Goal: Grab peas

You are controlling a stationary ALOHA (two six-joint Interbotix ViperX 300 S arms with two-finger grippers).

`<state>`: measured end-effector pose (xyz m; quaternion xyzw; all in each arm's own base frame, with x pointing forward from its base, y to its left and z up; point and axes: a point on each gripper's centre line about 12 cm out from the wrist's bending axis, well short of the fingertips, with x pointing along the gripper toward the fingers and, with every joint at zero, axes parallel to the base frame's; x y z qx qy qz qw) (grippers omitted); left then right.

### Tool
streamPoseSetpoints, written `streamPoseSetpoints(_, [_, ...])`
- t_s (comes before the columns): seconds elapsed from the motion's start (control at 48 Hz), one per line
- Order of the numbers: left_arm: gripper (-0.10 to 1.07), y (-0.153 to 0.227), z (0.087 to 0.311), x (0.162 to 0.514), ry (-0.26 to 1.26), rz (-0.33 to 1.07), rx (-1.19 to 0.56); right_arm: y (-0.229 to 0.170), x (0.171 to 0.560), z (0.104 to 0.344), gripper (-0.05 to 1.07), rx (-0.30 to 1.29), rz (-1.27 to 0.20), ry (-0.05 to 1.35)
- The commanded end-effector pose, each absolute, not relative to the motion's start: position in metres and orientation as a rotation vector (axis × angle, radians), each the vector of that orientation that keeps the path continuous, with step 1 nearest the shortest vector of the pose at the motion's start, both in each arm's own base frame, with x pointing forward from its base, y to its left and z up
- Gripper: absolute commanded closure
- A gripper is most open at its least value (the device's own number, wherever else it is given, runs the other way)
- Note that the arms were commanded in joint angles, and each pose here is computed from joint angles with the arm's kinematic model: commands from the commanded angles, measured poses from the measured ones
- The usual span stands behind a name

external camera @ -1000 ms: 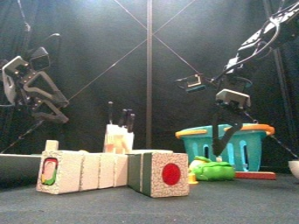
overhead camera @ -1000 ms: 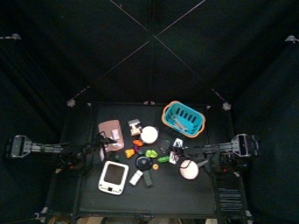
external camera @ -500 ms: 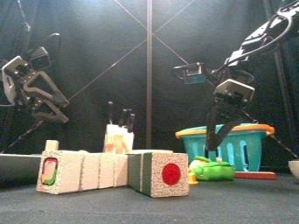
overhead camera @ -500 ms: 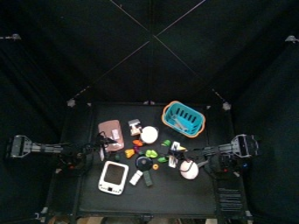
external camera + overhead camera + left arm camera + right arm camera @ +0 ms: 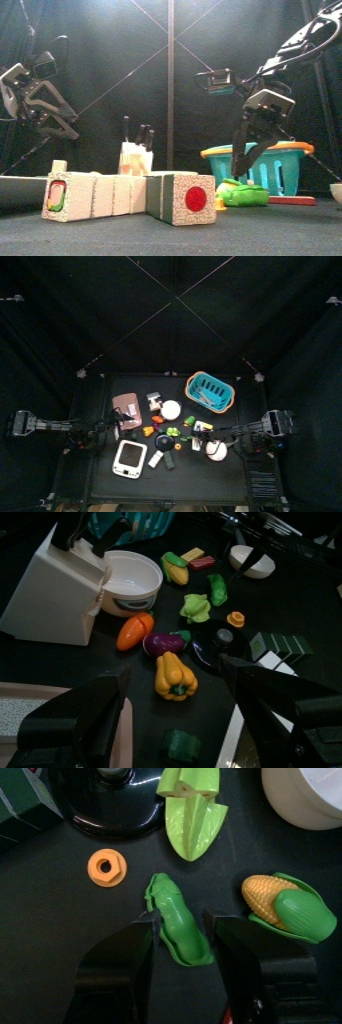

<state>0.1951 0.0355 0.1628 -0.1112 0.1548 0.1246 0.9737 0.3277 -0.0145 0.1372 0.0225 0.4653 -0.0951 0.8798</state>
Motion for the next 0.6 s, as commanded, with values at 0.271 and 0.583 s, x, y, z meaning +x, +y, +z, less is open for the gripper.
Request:
streamPoseSetpoints(0.271, [-0.04,0.031,0.185,0.211,0.253,0.190,-0.152,-0.014,0.325,0.138,0.25,0.056,-0.197,0.963])
streamPoseSetpoints(0.583, [-0.04,0.027,0.186,0.216,0.255,0.160,-0.122,-0.013,0.325,0.136,0.09,0.044,-0.190,0.970])
